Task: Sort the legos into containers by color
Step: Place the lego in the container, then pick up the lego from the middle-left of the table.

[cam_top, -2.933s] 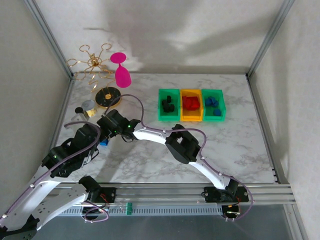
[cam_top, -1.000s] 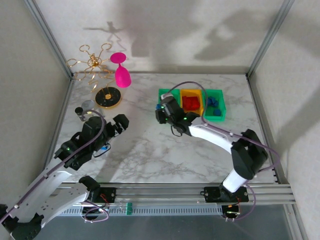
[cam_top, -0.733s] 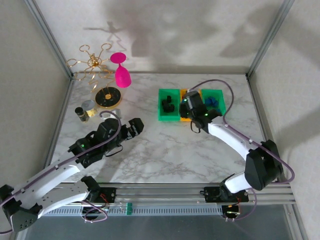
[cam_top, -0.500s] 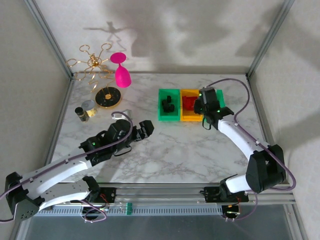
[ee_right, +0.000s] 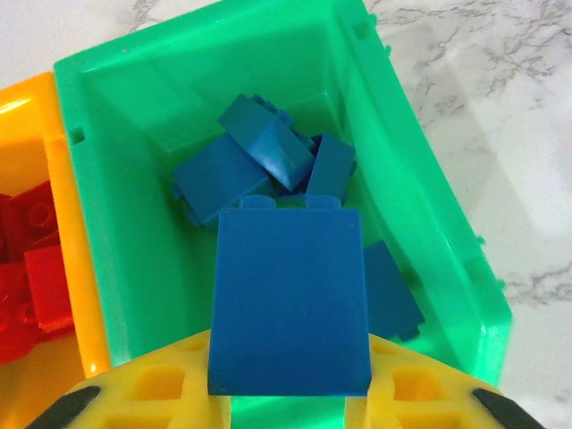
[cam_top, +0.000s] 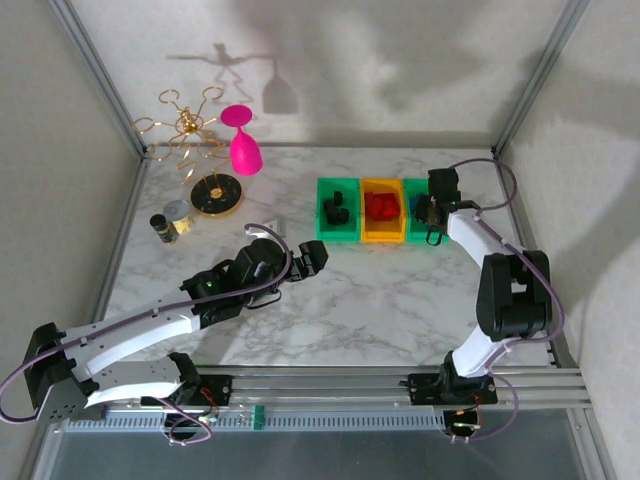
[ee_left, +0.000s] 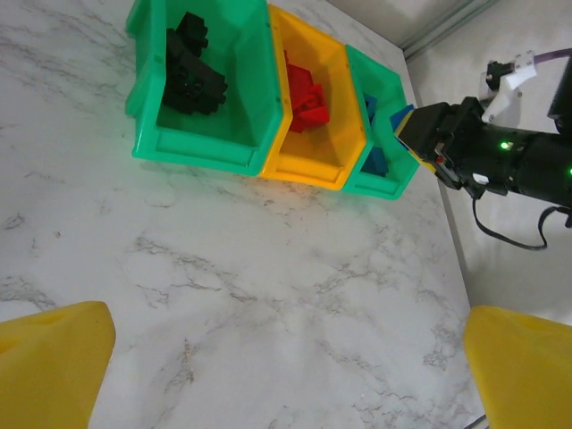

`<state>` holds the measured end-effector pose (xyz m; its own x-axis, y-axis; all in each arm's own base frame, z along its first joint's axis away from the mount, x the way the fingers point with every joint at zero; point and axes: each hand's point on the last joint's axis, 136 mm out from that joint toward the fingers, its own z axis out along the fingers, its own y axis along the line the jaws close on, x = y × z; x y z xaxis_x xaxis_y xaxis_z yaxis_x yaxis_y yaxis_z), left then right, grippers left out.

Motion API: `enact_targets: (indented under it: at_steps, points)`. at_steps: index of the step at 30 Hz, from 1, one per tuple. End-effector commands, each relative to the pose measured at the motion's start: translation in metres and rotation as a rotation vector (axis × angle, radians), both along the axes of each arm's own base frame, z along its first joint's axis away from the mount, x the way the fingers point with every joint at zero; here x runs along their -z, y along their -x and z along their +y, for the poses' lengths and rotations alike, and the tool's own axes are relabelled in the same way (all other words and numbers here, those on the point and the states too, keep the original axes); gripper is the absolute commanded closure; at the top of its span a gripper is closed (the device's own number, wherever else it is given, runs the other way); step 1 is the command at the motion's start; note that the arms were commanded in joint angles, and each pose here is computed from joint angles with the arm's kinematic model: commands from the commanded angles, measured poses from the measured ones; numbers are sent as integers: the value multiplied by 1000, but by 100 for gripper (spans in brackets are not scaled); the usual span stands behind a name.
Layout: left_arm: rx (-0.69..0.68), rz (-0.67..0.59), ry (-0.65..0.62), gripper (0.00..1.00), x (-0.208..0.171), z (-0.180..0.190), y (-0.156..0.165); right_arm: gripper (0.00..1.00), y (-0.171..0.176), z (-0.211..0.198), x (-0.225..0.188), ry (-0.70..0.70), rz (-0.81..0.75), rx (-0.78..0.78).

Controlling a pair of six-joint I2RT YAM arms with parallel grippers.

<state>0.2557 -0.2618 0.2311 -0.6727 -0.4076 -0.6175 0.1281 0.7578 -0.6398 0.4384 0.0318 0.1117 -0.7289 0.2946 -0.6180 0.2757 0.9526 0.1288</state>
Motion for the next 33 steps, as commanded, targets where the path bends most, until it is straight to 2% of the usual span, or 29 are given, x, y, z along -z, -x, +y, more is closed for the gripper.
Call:
enact_targets:
  at_steps: [1,6,14,28,33]
  points:
    - [-17,-52,3,0,-20,0,-5,61,-21,1,-14,6,-40,-21]
    - [-33,-63,4,0,-25,5,-5,46,-25,4,-16,1,-38,-34]
    - [-78,-76,-41,0,-34,21,-5,40,-11,29,-44,-59,-88,-102]
    - [-248,-39,-78,0,-35,93,11,30,75,188,-47,-148,-76,-447]
    - [-316,-13,-91,0,-30,121,19,27,113,262,-44,-178,-81,-598]
